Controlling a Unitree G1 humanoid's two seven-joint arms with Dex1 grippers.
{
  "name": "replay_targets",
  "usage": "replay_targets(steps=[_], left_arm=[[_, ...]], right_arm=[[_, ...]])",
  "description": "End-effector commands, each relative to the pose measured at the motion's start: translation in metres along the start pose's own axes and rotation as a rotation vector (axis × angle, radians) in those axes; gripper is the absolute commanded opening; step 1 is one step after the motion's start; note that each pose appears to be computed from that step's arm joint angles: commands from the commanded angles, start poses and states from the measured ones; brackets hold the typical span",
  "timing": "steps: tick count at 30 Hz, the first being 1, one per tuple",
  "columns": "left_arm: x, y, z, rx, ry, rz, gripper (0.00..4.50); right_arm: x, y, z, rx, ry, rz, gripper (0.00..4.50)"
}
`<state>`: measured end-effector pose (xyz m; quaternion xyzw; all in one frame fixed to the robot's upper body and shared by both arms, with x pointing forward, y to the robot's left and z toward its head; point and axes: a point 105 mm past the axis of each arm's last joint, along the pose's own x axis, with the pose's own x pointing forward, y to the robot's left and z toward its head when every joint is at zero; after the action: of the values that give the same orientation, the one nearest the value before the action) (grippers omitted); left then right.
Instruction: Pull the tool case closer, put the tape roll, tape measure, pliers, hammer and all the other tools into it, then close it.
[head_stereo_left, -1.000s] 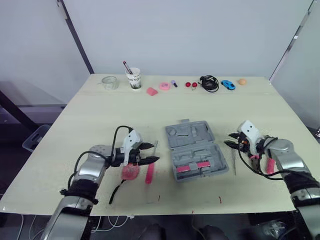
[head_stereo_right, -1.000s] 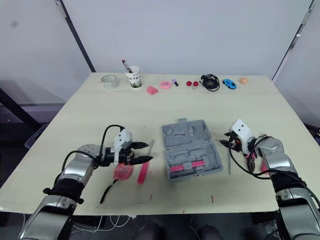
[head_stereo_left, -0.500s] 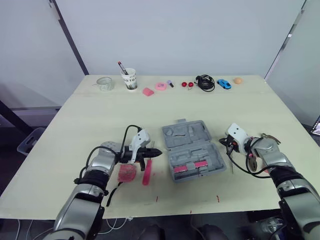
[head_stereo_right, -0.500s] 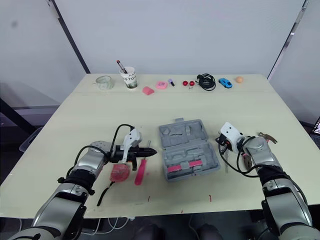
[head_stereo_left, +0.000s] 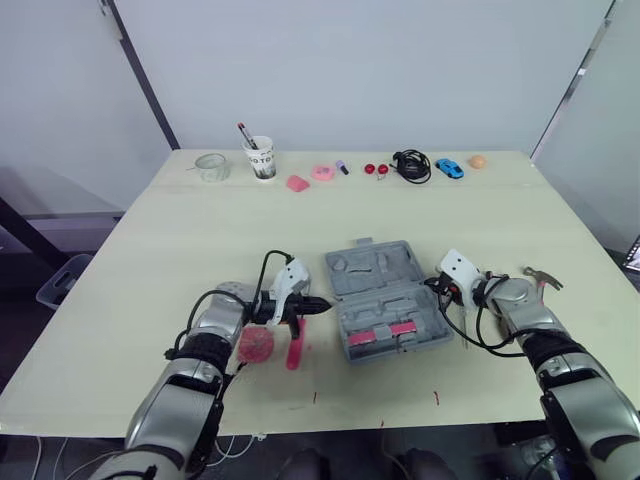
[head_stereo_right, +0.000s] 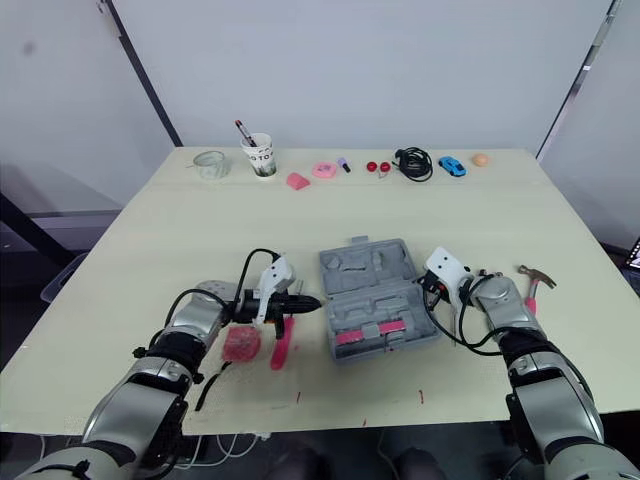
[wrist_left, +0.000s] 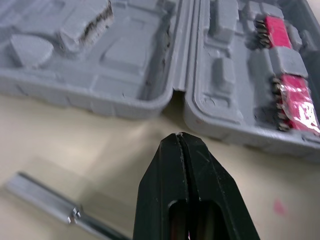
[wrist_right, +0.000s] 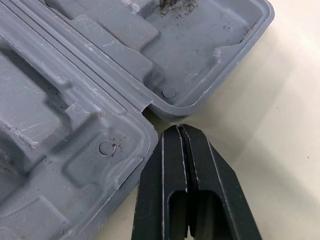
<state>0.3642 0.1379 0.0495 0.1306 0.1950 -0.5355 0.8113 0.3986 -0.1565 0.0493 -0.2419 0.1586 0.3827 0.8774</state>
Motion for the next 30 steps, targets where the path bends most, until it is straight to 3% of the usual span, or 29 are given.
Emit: replay_targets(steps=[1,6,30], left_arm=[[0.002,0.004,0.008,0.018,-0.017,0.014,0.03],[0.011,0.003,0.000,0.051,0.056,0.017,0.03],[0.031,-0.007,0.004,0.062,0.045,-0.045,0.03]], right_arm=[[-0.001,-0.006,0.013,-0.035,-0.035,-0.010,0.00],[-0.002,-0.005,0.010,-0.044,-0.030,-0.013,0.00],[-0.006,0.018,0.009,-0.002,-0.009,0.166,0.00]])
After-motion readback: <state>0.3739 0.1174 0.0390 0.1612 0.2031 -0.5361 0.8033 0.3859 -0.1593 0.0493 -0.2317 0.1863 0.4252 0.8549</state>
